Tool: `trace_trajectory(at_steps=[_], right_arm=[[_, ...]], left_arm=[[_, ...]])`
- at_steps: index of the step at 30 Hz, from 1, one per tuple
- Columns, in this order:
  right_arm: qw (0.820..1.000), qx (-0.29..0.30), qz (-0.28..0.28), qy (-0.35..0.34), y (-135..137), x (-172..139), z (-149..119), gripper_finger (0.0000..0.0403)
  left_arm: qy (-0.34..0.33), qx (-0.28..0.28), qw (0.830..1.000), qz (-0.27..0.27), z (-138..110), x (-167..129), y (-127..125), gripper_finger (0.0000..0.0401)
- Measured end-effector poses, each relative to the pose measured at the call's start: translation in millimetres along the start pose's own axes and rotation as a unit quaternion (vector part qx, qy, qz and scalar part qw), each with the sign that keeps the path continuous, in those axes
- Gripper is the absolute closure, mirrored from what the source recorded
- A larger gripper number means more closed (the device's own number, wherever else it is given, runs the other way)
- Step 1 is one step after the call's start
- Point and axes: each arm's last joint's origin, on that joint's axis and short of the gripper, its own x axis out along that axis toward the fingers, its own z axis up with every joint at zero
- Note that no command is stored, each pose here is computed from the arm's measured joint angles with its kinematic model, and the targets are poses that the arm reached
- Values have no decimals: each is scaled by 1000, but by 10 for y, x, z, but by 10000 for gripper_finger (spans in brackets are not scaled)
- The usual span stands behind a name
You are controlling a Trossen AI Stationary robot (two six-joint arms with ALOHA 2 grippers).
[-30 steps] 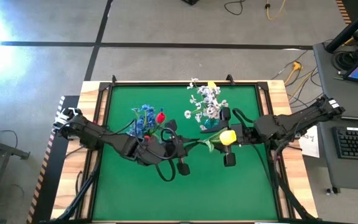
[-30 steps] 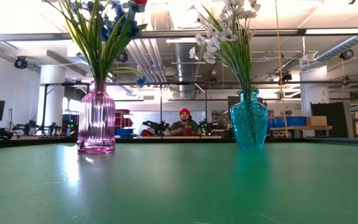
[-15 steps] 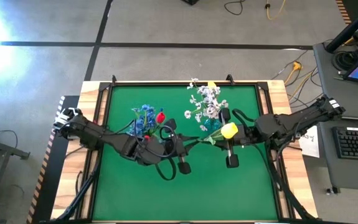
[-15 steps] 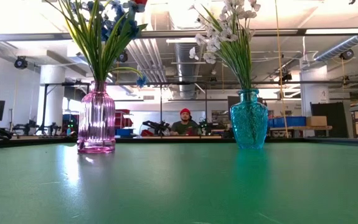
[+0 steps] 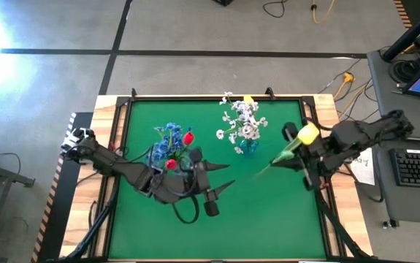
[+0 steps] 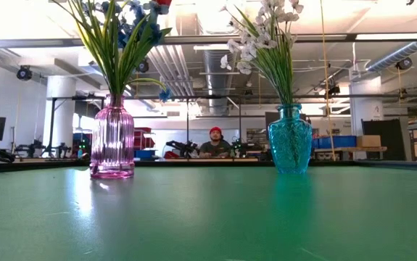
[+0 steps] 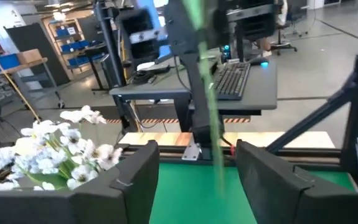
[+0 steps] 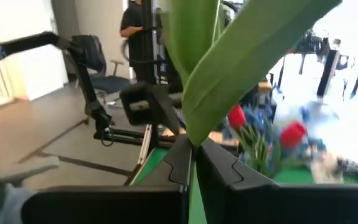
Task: Sort flowers into vase by color
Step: Put the yellow tulip into the blue vase
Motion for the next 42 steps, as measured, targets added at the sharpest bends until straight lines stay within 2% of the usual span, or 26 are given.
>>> trace_trajectory(at_steps=[7, 13, 18, 20, 23, 26, 29, 33, 36, 42], right_arm=[[997, 80, -12, 10, -21, -212, -404, 393], [996, 92, -19, 4, -28, -258, -563, 393], [992, 119, -29, 27, -32, -254, -706, 393], [989, 126, -64, 42, -50, -250, -777, 393], [977, 116, -161, 73, -105, -288, -878, 393], [952, 98, -280, 81, -168, -322, -968, 392], [932, 79, -347, 67, -204, -338, -988, 392], [917, 50, -394, 27, -230, -340, -898, 392], [913, 37, -406, -4, -256, -334, -811, 391], [905, 38, -424, 1, -314, -308, -887, 391]], left_arm=[[0, 5, 1000, -30, -31, -175, -210, 200], [3, 20, 998, -58, -43, -340, -359, 201], [20, 43, 997, -66, -91, -387, -395, 201], [25, 54, 996, -66, -106, -386, -393, 201], [24, 70, 995, -63, -102, -378, -379, 201], [24, 84, 995, -43, -97, -382, -363, 201], [27, 99, 995, -4, -66, -420, -311, 201], [32, 110, 993, 16, -20, -465, -224, 201], [35, 116, 993, 18, 7, -487, -163, 201], [49, 130, 990, 15, 27, -549, -80, 201]])
